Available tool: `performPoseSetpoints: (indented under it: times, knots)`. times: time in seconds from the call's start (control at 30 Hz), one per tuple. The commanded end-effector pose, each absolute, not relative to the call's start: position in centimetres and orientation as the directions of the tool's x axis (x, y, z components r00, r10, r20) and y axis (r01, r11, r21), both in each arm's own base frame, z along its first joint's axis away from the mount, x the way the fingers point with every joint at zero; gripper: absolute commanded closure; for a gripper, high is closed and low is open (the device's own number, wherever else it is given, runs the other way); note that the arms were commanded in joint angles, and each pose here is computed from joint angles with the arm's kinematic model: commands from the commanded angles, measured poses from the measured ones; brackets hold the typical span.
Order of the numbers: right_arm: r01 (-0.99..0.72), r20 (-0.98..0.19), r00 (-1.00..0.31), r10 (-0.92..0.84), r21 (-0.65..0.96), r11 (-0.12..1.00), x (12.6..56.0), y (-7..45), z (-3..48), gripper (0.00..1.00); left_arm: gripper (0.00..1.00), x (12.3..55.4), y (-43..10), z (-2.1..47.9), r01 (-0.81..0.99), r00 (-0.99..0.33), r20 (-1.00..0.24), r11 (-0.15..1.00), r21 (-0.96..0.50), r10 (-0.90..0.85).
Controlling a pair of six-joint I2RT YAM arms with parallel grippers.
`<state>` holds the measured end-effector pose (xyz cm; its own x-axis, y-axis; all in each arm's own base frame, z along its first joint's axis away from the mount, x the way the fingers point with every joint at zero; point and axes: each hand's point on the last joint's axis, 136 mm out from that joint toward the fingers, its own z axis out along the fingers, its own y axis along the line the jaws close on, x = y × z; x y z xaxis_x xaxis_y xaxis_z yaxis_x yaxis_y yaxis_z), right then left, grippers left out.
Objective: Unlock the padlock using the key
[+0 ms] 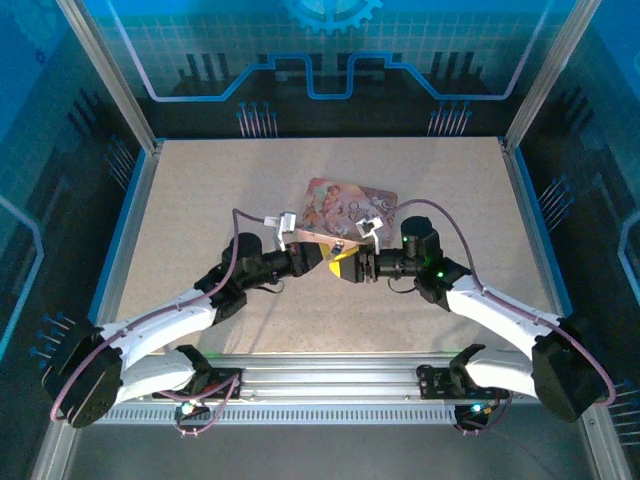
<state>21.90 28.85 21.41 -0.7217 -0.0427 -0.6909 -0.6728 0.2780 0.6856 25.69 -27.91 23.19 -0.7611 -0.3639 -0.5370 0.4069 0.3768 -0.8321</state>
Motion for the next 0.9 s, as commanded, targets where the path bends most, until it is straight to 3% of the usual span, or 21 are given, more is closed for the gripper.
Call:
performPoseSetpoints:
  times: [0.0,0.5,0.87]
  knots:
    - [-0.706,-0.721,-0.693,-0.03,0.669,0.232,21.93,29.62,23.35,0.58,1.0,25.55,-28.12,24.71,0.469,-0.732,-0.579,0.35,-0.811,-0.359]
    - [-0.696,-0.712,-0.702,-0.016,0.681,0.228,22.43,30.07,23.68,0.67,1.0,25.64,-28.32,24.39,0.466,-0.738,-0.576,0.352,-0.812,-0.351]
    - [-0.68,-0.696,-0.718,-0.024,0.694,0.237,22.66,30.22,23.09,0.8,1.0,25.62,-28.35,24.39,0.465,-0.739,-0.574,0.351,-0.813,-0.352]
